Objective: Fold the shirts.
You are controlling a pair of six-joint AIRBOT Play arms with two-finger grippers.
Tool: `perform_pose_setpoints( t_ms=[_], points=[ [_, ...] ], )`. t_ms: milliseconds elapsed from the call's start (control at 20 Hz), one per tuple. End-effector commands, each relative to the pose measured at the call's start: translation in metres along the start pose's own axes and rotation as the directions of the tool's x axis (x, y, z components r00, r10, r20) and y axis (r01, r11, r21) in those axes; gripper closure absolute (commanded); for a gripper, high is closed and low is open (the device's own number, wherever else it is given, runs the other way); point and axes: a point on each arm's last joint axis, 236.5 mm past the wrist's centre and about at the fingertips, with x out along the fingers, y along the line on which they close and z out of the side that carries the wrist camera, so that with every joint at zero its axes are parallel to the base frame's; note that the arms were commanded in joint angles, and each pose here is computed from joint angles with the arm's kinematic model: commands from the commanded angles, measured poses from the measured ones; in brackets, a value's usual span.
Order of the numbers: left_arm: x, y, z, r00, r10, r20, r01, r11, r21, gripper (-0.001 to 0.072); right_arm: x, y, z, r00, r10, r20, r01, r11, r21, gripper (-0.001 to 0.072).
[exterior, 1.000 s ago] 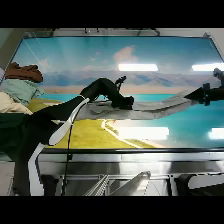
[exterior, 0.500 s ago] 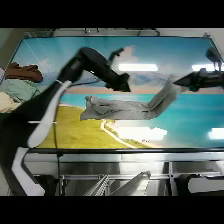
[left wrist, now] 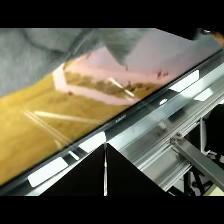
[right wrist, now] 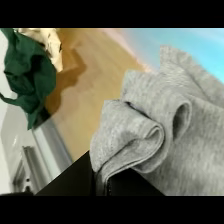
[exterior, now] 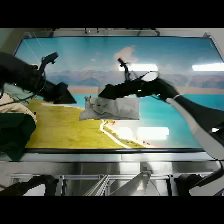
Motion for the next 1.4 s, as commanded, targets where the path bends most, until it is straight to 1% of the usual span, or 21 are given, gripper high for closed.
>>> perform_pose_setpoints(
  t_ms=[0, 50, 150, 250, 300, 350, 400, 450, 500, 550, 600, 650, 800, 900, 1000, 1050, 1100, 1250, 1350],
  points=[
    [-0.012, 0.017, -0.034, 0.997, 0.020, 0.071, -0.017, 0.999, -0.052, 0.0689, 0.063, -0.001, -0.021, 1.000, 0.004, -0.024, -0.004, 1.000, -0.014, 0.0406],
    [-0.017, 0.017, -0.039, 0.995, 0.028, 0.094, -0.024, 0.998, -0.053, 0.0690, 0.061, 0.003, -0.019, 1.000, 0.015, -0.028, -0.015, 1.000, -0.020, 0.0278],
    [-0.031, 0.017, -0.046, 0.987, 0.047, 0.151, -0.039, 0.998, -0.056, 0.0689, 0.035, 0.024, -0.011, 0.996, 0.076, -0.055, -0.078, 0.996, -0.046, 0.0280],
    [-0.044, 0.017, -0.053, 0.974, 0.070, 0.213, -0.058, 0.996, -0.064, 0.0689, -0.020, 0.047, -0.002, 0.987, 0.128, -0.100, -0.137, 0.987, -0.088, 0.0282],
    [-0.051, 0.018, -0.055, 0.967, 0.082, 0.240, -0.067, 0.995, -0.068, 0.0689, -0.051, 0.050, 0.005, 0.987, 0.119, -0.104, -0.130, 0.986, -0.101, 0.0310],
    [-0.058, 0.018, -0.056, 0.959, 0.093, 0.266, -0.077, 0.995, -0.071, 0.0689, -0.087, 0.044, 0.015, 0.993, 0.074, -0.090, -0.084, 0.989, -0.119, 0.0349],
    [-0.065, 0.017, -0.057, 0.951, 0.104, 0.293, -0.087, 0.994, -0.072, 0.0689, -0.120, 0.028, 0.025, 0.998, -0.010, -0.064, 0.003, 0.993, -0.119, 0.0347],
    [-0.071, 0.016, -0.058, 0.942, 0.114, 0.315, -0.096, 0.993, -0.074, 0.0689, -0.156, -0.001, 0.032, 0.990, -0.134, -0.035, 0.130, 0.988, -0.087, 0.0340],
    [-0.075, 0.015, -0.060, 0.937, 0.120, 0.327, -0.101, 0.992, -0.075, 0.0689, -0.190, -0.034, 0.034, 0.966, -0.257, -0.021, 0.257, 0.966, -0.018, 0.0250],
    [-0.078, 0.014, -0.065, 0.937, 0.123, 0.328, -0.103, 0.992, -0.076, 0.0689, -0.221, -0.068, 0.028, 0.933, -0.358, -0.030, 0.360, 0.930, 0.081, 0.0104],
    [-0.080, 0.012, -0.069, 0.937, 0.124, 0.327, -0.105, 0.992, -0.076, 0.0689, -0.242, -0.096, 0.015, 0.910, -0.410, -0.057, 0.413, 0.897, 0.155, 0.0062],
    [-0.082, 0.010, -0.072, 0.935, 0.127, 0.331, -0.109, 0.991, -0.074, 0.0689, -0.255, -0.120, -0.001, 0.902, -0.425, -0.081, 0.431, 0.871, 0.235, 0.0063],
    [-0.084, 0.004, -0.073, 0.933, 0.113, 0.342, -0.097, 0.993, -0.064, 0.0689, -0.248, -0.172, -0.050, 0.898, -0.425, -0.113, 0.433, 0.807, 0.403, 0.0063],
    [-0.083, -0.014, -0.069, 0.936, 0.027, 0.351, -0.014, 0.999, -0.039, 0.0689, -0.221, -0.183, -0.076, 0.926, -0.358, -0.118, 0.371, 0.813, 0.448, 0.0063],
    [-0.081, -0.026, -0.062, 0.936, -0.054, 0.349, 0.068, 0.997, -0.028, 0.0689, -0.190, -0.178, -0.083, 0.965, -0.244, -0.097, 0.260, 0.833, 0.488, 0.0063],
    [-0.080, -0.026, -0.060, 0.936, -0.068, 0.346, 0.084, 0.996, -0.031, 0.0689, -0.175, -0.177, -0.084, 0.975, -0.202, -0.093, 0.221, 0.830, 0.511, 0.0063],
    [-0.079, -0.025, -0.059, 0.937, -0.073, 0.341, 0.091, 0.995, -0.037, 0.0689, -0.162, -0.174, -0.086, 0.981, -0.168, -0.095, 0.193, 0.823, 0.534, 0.0064],
    [-0.078, -0.023, -0.058, 0.939, -0.074, 0.336, 0.093, 0.995, -0.042, 0.0689, -0.119, -0.154, -0.084, 0.996, -0.052, -0.069, 0.082, 0.831, 0.550, 0.0063],
    [-0.077, -0.024, -0.059, 0.940, -0.075, 0.331, 0.094, 0.995, -0.042, 0.0689, -0.097, -0.145, -0.082, 0.999, -0.017, -0.052, 0.044, 0.822, 0.568, 0.0063]
  ],
)
